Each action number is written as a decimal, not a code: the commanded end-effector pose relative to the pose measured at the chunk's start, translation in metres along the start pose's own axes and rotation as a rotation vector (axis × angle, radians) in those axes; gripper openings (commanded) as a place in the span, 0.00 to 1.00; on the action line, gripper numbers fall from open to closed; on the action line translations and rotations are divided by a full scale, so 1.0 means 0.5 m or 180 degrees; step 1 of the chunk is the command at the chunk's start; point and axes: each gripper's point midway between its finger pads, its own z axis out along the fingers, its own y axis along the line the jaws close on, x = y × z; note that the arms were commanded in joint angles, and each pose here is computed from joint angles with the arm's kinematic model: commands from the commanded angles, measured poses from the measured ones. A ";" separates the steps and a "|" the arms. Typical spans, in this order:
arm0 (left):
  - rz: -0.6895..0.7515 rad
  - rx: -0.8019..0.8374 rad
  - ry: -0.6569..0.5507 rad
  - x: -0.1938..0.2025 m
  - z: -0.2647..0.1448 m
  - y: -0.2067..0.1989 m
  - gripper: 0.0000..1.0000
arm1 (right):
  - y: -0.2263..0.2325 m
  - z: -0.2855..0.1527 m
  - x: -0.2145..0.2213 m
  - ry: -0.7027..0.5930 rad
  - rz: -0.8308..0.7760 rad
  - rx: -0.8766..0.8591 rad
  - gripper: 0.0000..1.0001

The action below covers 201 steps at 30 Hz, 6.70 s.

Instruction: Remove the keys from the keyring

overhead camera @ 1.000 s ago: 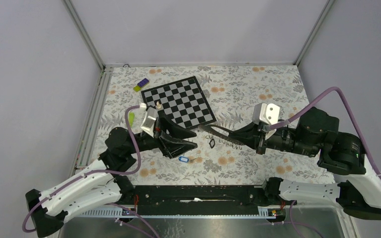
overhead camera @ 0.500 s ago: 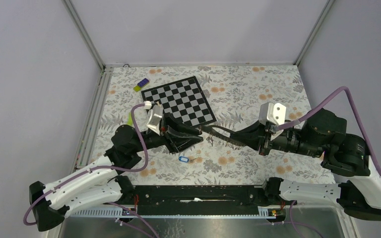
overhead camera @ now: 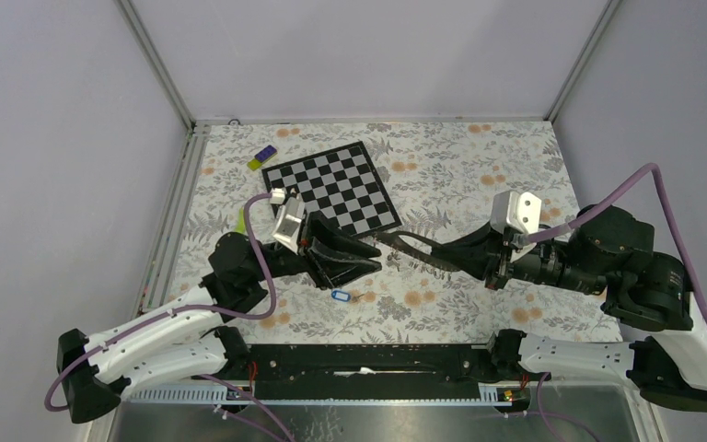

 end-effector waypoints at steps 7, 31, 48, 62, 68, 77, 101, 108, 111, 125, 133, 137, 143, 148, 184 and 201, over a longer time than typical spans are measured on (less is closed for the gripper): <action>0.0148 0.0318 -0.0273 -0.064 0.018 -0.051 0.45 | -0.014 0.010 -0.032 -0.0218 0.0016 0.0113 0.00; 0.0186 0.0162 -0.0211 -0.049 0.039 -0.020 0.49 | 0.001 0.013 -0.025 -0.0226 0.0052 -0.0010 0.00; 0.0200 0.0124 -0.0245 -0.055 0.040 -0.018 0.43 | 0.003 0.002 -0.022 -0.0261 0.0071 -0.0002 0.00; 0.0306 0.0121 -0.0429 -0.093 0.035 -0.030 0.57 | -0.001 0.001 -0.011 -0.0231 0.0077 0.0049 0.00; 0.0381 0.0018 -0.0479 -0.109 0.036 -0.022 0.58 | -0.003 0.010 -0.001 -0.0180 0.0080 0.0054 0.00; 0.0312 0.0093 -0.0414 -0.092 0.048 -0.019 0.57 | -0.001 0.004 -0.007 -0.0214 0.0084 0.0045 0.00; 0.0275 0.0093 -0.0346 -0.084 0.047 -0.018 0.27 | -0.001 0.004 -0.004 -0.0217 0.0079 0.0049 0.00; 0.0315 0.0061 -0.0334 -0.088 0.041 -0.021 0.24 | -0.003 0.000 -0.004 -0.0230 0.0075 0.0071 0.00; 0.0338 0.0030 -0.0307 -0.090 0.036 -0.022 0.20 | -0.006 -0.005 -0.005 -0.0243 0.0077 0.0105 0.00; 0.0373 -0.0123 -0.0004 -0.088 0.026 -0.020 0.00 | -0.011 -0.006 0.001 -0.0229 0.0070 0.0154 0.01; 0.0360 -0.0165 0.0117 -0.087 0.020 -0.023 0.00 | -0.016 -0.002 0.013 -0.0175 0.0069 0.0204 0.01; 0.0363 -0.0170 0.0144 -0.089 0.016 -0.026 0.00 | -0.019 -0.003 0.016 -0.0173 0.0051 0.0227 0.03; 0.0347 -0.0175 0.0267 -0.084 0.011 -0.031 0.00 | -0.030 -0.004 0.027 -0.0225 0.0012 0.0342 0.05; 0.0337 -0.0178 0.0318 -0.080 0.009 -0.031 0.00 | -0.021 -0.002 0.021 -0.0288 -0.0008 0.0260 0.04; 0.0268 -0.0049 0.0100 -0.064 0.045 -0.011 0.38 | 0.017 0.002 -0.003 -0.0444 0.0077 -0.0078 0.04; 0.0279 0.0068 0.0147 -0.038 0.050 -0.009 0.46 | 0.025 -0.014 -0.017 -0.0540 0.0094 -0.0134 0.04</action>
